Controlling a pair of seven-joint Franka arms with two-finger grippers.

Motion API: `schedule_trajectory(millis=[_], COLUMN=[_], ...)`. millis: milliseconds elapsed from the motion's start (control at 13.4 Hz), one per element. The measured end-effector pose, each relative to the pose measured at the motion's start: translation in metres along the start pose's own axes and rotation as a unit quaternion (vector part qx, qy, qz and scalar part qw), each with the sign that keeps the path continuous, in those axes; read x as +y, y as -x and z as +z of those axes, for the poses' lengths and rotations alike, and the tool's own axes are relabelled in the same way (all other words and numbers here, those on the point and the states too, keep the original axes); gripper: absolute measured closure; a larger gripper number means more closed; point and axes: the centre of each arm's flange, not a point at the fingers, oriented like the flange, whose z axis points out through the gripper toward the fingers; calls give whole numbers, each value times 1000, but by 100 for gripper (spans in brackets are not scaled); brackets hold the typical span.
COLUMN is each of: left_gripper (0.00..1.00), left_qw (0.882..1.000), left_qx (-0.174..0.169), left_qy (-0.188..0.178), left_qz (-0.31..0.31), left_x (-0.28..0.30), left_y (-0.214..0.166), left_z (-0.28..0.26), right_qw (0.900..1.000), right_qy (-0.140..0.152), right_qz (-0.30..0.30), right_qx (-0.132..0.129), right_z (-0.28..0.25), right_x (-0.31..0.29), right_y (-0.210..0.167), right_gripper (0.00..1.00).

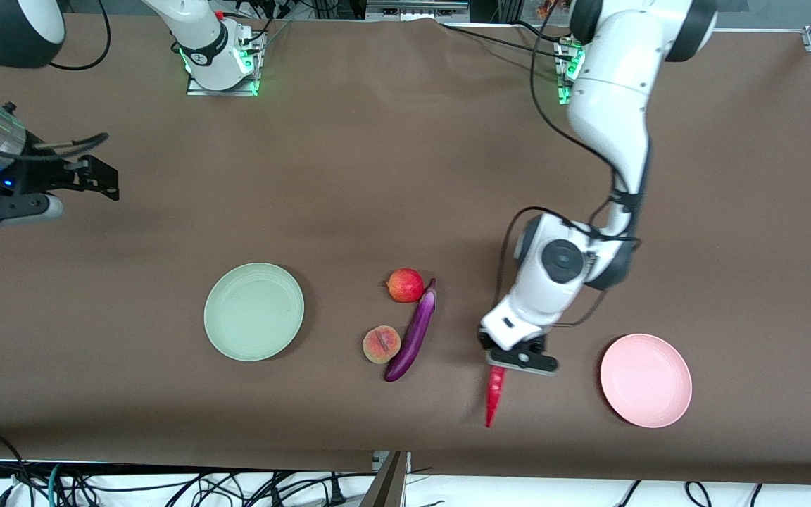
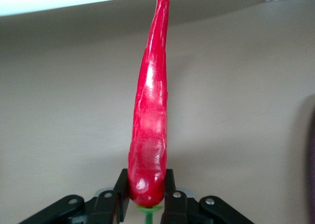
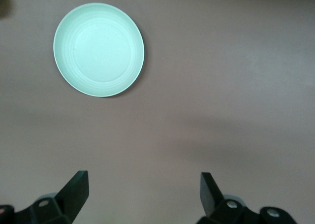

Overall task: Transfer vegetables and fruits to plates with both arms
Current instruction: 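Carry the chili onto the pink plate while the right gripper reaches forward, then grasp the red apple with the right gripper while the left gripper releases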

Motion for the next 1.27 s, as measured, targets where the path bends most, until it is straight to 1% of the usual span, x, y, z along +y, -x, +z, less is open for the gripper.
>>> schedule_trajectory(millis=[149,223,447,521,670,819,894,968,1043,1117,1266], left_gripper=[69,69,69,69,69,69,69,69,69,69,69], left_qw=[998,997,994,994,994,995,995,994,994,994,993], left_qx=[-27,-36,-50,-56,-66,-71,-76,-81,-87,-93,-98], left_qy=[-5,-7,-12,-13,-14,-14,-13,-11,-8,-5,-2], left_qz=[47,64,98,97,84,71,68,66,65,65,65], left_x=[-72,-106,-195,-218,-250,-269,-273,-273,-272,-270,-269], left_y=[1,4,21,29,43,52,57,61,66,70,74], left_z=[-19,-24,-21,-18,-12,-9,-5,0,6,12,17], right_qw=[1000,1000,999,999,999,999,997,994,987,979,962], right_qy=[5,7,7,6,-8,-14,-22,-39,-57,-72,-91], right_qz=[-2,-3,-19,-27,-29,30,65,105,149,189,258], right_qx=[-21,-27,-43,-41,-26,-21,-20,-22,-26,-25,-8], right_z=[25,33,56,68,96,126,137,145,151,154,165], right_x=[1,2,-15,-24,-60,-110,-138,-170,-204,-239,-307], right_y=[-11,-14,-25,-33,-55,-70,-74,-75,-74,-72,-68], right_gripper=[0,0,0,0,0,0,0,0,0,0,0])
